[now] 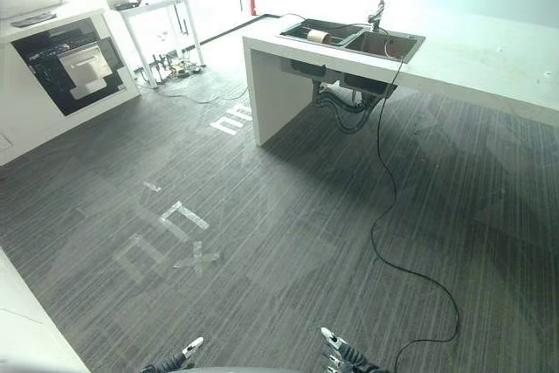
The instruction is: Place the dishes in the dishwasher.
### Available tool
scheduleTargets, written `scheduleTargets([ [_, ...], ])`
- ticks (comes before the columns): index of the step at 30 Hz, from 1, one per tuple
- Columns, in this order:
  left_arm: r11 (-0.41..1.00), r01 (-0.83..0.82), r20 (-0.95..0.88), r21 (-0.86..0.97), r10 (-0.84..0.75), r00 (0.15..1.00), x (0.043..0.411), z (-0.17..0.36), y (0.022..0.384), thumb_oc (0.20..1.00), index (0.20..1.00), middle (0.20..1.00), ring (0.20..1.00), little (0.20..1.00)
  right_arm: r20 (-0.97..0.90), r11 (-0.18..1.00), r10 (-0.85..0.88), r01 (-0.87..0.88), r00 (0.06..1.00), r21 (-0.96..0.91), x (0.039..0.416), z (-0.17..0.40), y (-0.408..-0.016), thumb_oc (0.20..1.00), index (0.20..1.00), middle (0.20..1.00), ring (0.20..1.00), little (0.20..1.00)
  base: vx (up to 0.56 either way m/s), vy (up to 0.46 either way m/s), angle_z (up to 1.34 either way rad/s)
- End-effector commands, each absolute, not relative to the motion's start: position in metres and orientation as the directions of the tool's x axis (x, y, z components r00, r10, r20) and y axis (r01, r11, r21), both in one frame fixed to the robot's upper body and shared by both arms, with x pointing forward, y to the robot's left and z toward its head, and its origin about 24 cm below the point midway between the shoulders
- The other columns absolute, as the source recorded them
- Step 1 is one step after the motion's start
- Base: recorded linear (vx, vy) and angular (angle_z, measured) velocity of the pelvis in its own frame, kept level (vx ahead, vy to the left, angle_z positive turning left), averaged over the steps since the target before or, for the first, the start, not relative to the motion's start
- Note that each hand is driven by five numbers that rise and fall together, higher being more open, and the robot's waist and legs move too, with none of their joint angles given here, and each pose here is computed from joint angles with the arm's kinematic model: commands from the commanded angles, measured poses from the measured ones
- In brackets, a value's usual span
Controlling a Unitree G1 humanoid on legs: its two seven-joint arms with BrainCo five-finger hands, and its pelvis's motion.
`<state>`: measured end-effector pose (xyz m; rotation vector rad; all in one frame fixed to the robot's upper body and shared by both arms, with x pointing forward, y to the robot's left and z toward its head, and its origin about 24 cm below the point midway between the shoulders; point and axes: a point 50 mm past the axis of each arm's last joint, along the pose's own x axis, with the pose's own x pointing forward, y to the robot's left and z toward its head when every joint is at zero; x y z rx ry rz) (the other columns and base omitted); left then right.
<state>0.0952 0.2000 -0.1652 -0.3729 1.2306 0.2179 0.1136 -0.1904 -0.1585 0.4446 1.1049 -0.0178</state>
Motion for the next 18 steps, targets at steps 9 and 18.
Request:
scheduleTargets([
  [9, 0.924, -0.326, -0.93, -0.202, -0.076, 0.36, 0.118, -0.162, 0.174, 1.0, 1.0, 1.0, 1.0, 1.0, -0.887, 0.994, 0.03, 0.076, 0.461, 0.073, 0.146, -0.148, -0.208, 1.0, 1.0, 1.0, 1.0, 1.0, 0.23, 0.143, 0.05],
  [18, 0.926, -0.361, -0.955, -0.107, 0.006, 0.297, 0.093, -0.169, 0.19, 1.0, 1.0, 1.0, 1.0, 1.0, -0.918, 0.996, -0.033, 0.095, 0.395, 0.005, 0.125, -0.157, -0.207, 1.0, 1.0, 1.0, 1.0, 1.0, 0.3, 0.23, -0.08],
])
